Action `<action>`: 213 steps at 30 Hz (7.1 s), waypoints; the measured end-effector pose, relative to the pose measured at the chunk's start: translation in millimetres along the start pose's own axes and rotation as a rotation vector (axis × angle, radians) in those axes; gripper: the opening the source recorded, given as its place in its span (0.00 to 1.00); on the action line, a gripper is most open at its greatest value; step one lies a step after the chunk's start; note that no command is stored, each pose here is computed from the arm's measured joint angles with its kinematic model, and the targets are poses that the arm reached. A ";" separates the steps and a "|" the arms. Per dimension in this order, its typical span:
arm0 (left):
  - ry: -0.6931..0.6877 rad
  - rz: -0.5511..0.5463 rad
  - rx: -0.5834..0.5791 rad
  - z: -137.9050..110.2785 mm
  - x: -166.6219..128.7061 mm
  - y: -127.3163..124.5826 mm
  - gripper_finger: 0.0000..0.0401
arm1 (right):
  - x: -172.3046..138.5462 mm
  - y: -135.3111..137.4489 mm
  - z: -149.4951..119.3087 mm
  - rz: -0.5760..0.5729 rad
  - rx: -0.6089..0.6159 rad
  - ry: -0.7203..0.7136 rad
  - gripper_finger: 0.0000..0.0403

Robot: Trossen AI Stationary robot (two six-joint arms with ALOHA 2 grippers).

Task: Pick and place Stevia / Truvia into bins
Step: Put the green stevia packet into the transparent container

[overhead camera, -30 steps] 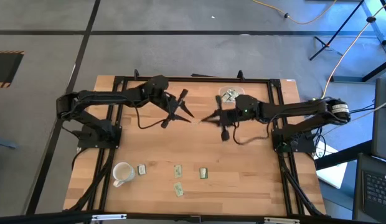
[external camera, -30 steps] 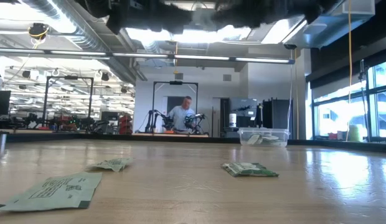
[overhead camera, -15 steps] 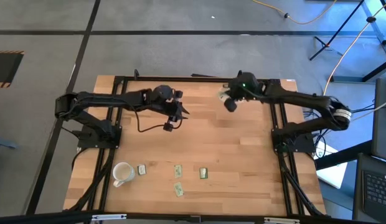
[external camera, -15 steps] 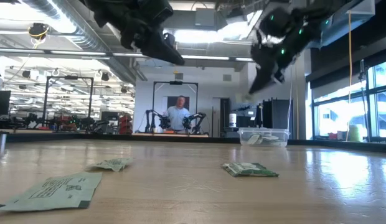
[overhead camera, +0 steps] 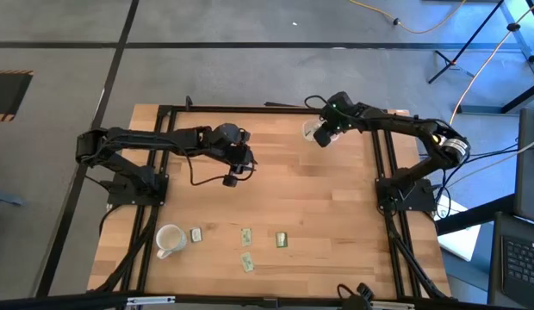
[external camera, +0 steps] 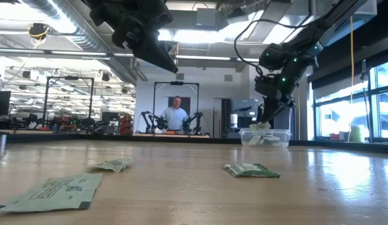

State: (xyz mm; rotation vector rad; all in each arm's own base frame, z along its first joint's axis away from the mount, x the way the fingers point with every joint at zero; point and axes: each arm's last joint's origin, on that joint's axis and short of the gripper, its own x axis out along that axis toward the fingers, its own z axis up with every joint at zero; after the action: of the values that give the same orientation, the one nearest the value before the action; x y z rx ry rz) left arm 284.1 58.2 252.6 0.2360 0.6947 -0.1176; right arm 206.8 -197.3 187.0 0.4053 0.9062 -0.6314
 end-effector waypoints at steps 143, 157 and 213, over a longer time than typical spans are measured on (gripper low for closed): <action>0.004 0.853 0.415 65.0 38.4 -143.3 0.01 | -106.4 248.3 -31.2 0.478 -0.457 -0.587 0.28; -0.028 0.881 0.444 72.6 35.1 -142.4 0.01 | -101.9 240.6 -23.8 0.480 -0.332 -0.563 0.24; -0.063 0.086 -0.317 42.4 37.3 -95.8 0.24 | -1.6 -0.3 7.0 0.100 0.202 0.085 0.00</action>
State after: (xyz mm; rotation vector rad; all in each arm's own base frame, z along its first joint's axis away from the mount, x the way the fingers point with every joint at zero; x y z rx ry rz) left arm 321.1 -46.3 243.2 -0.0421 0.6302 0.0674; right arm 210.1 -201.0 192.3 0.6588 0.8995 -0.6191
